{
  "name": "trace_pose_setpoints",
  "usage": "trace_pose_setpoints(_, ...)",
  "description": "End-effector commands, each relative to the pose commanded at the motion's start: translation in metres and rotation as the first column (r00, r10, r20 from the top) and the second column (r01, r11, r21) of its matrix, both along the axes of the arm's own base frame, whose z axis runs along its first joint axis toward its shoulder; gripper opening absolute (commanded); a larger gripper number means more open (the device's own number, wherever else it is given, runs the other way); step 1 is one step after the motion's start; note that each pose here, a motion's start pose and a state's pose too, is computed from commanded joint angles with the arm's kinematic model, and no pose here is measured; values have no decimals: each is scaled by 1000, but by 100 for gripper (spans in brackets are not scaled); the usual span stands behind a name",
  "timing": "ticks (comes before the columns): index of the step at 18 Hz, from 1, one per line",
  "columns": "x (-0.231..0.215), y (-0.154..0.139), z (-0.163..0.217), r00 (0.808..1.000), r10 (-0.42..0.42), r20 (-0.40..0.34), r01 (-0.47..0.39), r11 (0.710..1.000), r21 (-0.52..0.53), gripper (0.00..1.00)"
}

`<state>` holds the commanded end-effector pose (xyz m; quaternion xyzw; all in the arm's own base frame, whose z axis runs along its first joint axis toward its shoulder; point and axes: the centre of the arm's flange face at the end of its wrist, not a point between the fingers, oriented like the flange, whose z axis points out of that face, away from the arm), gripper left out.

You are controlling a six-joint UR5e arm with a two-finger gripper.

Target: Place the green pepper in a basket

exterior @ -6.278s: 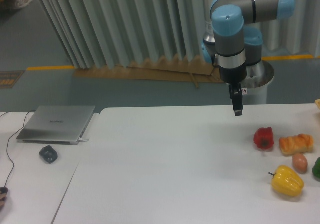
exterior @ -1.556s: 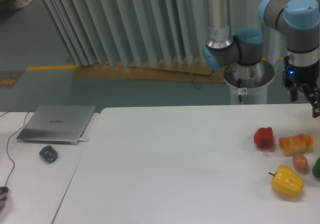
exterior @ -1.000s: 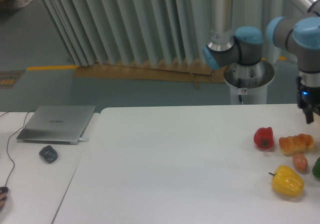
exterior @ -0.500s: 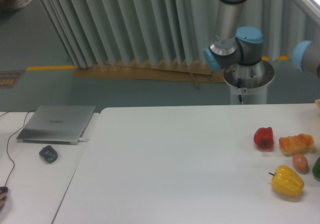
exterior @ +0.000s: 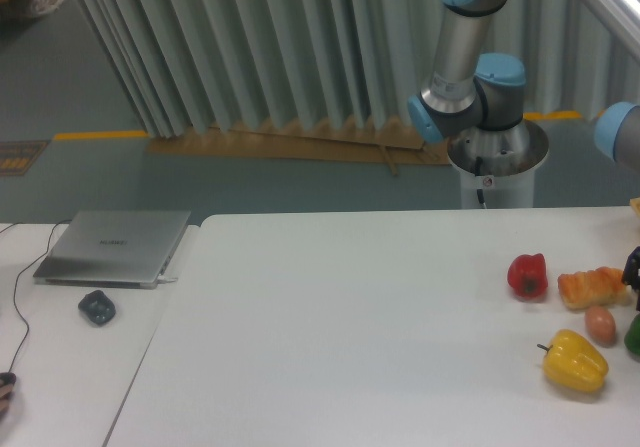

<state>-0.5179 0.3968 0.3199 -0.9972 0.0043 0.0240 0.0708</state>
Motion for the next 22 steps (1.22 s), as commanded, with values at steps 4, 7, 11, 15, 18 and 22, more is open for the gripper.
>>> trace_pose_setpoints(4,2,-1,-7,1000,-14,12,14,1000,-4,100)
trace_pose_setpoints(7,2,-1,-8,1000,-14,12,14,1000,-4,100)
trace_pose_setpoints(11,0,0,-16,1000,-20,22,20,1000,-9,100)
trace_pose_setpoints(15,-2,-1,-20,998,-55,25,55,998,-11,100)
trace_pose_setpoints(18,0,-2,-23,997,-65,28,66,998,-13,100)
trace_pose_setpoints(22,-3,-11,-26,996,-82,31,82,996,-16,100)
